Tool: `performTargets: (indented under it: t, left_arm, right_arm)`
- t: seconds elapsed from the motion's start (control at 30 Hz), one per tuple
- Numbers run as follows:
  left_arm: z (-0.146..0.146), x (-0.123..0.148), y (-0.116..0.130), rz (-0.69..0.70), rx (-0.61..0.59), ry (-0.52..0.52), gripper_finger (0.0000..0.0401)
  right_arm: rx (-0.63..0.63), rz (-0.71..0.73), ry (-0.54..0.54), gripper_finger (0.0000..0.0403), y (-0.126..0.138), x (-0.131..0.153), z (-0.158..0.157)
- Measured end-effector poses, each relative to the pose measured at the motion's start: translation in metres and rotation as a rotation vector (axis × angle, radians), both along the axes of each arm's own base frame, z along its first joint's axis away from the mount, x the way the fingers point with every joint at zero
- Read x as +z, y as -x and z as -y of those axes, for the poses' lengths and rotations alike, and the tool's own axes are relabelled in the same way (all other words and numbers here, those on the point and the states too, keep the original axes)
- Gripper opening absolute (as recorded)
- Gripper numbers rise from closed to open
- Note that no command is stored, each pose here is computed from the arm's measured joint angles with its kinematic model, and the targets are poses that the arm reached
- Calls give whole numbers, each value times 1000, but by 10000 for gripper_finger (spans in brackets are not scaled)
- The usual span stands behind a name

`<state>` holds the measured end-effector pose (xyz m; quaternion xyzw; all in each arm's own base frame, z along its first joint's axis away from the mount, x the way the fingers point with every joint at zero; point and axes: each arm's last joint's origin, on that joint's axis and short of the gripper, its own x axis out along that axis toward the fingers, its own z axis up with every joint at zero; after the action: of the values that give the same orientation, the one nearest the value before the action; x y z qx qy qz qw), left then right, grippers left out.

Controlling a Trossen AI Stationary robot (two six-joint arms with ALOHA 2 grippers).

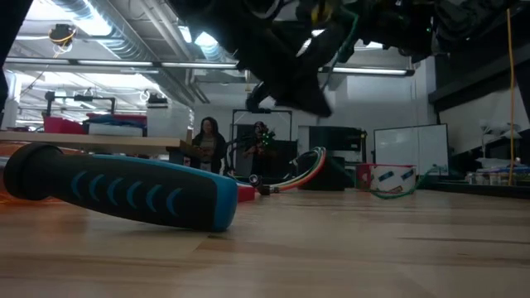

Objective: Coil cords
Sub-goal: Coil the green wire into the black spool

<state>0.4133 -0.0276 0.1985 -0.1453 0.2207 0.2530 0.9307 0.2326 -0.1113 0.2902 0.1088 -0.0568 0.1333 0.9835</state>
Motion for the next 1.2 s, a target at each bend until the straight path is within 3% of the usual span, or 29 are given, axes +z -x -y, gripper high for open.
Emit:
performTargets:
  t: [0.13,0.43,0.87,1.2]
  left_arm:
    - [0,-9,7,-58,102,64,2]
    - [7,-15,25,-186,183,144,1]
    - [-7,14,44,-202,256,179,0]
    - [-39,15,44,-200,307,219,0]
  right_arm:
    - [98,-27,2,1,1,-2,-3]
    - [232,-192,-40,1,1,-21,-6]
    - [46,-535,-26,1,9,-61,-5]
    - [34,-609,-28,1,12,-68,-7]
